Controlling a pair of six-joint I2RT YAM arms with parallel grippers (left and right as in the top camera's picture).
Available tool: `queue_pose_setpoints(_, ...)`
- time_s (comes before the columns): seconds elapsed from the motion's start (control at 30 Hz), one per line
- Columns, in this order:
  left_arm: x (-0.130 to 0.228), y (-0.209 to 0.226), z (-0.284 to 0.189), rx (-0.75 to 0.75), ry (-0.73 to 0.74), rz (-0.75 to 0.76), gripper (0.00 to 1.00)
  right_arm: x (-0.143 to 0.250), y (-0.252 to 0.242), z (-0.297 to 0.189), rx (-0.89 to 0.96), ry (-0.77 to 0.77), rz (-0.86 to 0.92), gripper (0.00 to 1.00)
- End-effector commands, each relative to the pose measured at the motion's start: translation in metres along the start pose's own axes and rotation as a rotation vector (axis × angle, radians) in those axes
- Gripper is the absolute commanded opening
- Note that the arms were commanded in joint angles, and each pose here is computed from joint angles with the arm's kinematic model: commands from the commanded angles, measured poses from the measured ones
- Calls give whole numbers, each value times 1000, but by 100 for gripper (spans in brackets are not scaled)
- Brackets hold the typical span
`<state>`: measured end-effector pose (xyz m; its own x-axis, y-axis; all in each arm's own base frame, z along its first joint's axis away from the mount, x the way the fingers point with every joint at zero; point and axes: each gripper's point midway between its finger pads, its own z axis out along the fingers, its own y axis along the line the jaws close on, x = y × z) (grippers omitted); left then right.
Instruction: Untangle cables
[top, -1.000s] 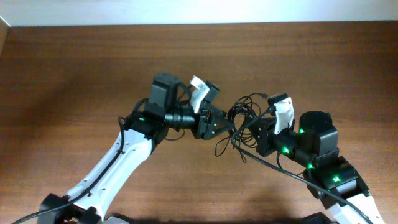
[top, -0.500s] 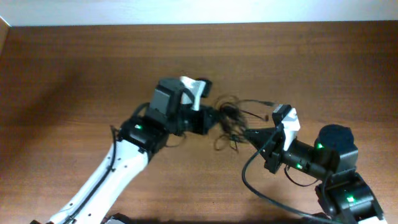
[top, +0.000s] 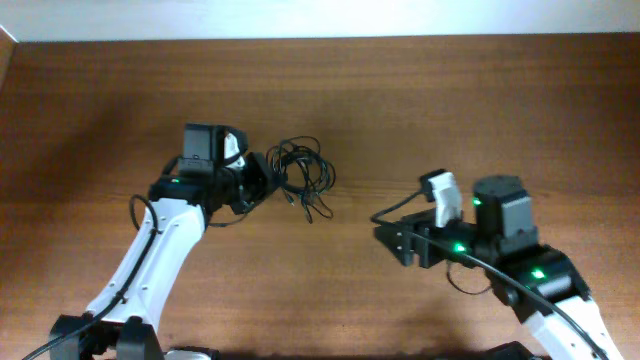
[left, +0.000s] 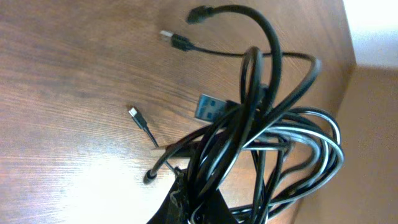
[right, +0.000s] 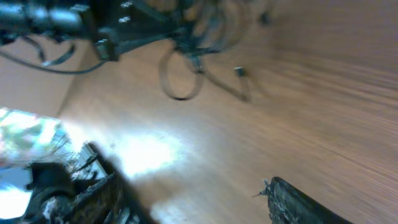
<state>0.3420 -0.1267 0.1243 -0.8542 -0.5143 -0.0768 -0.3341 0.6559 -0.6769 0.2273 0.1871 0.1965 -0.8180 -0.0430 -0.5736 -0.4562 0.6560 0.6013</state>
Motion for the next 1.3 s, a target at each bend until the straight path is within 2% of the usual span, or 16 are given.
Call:
queue_pose_setpoints(0.0, 21, -19, 8, -26, -11, -334, 0, 9, 24, 35, -122, 86, -86, 80)
queue_pose_setpoints(0.17, 60, -41, 17, 0, 115, -326, 0, 17, 11, 87, -108, 154, -96, 80)
queue_pose_setpoints(0.2, 69, -48, 16, 29, 173, -328, 0, 20, 6, 91, -89, 168, -67, 73)
queue_pose_setpoints(0.27, 74, -51, 15, 45, 205, -328, 0, 20, 5, 92, -90, 172, -63, 41)
queue_pose_setpoints(0.3, 83, -58, 12, 77, 268, -328, 0, 19, 5, 92, -93, 166, -75, 6)
queue_pose_setpoints(0.33, 85, -59, 11, 89, 276, -277, 0, 18, 6, 90, -104, 161, -102, 4)
queue_pose_setpoints(0.43, 27, -16, 15, -107, -51, 87, 0, -8, 6, 41, -108, 40, -166, 4)
queue_pose_setpoints(0.47, -10, 25, -1, -342, -265, 90, 0, -22, 8, 6, -82, -59, -175, 4)
queue_pose_setpoints(0.57, -37, 44, -18, -424, -402, 9, 12, -34, 40, -56, -94, -258, -301, 4)
queue_pose_setpoints(0.6, -32, 41, -14, -382, -379, -61, 0, -32, 39, -72, -15, -312, -312, 9)
queue_pose_setpoints(0.63, -11, 24, -1, -276, -244, -66, 0, -25, 27, -70, 35, -283, -272, 65)
queue_pose_setpoints(0.67, 1, 15, 3, -225, -174, -67, 0, -21, 22, -67, 50, -260, -250, 72)
queue_pose_setpoints(0.7, 8, 10, 6, -198, -129, -48, 0, -17, 17, -63, 54, -232, -227, 98)
queue_pose_setpoints(0.97, 28, 31, 3, -304, -60, -19, 0, 4, -34, -11, 102, 11, -33, 98)
queue_pose_setpoints(1.2, 29, 31, 3, -302, -59, -23, 0, 65, -104, 54, 174, 359, 232, 98)
queue_pose_setpoints(1.27, 30, 32, 3, -307, -55, -25, 0, 64, -117, 48, 263, 343, 204, 98)
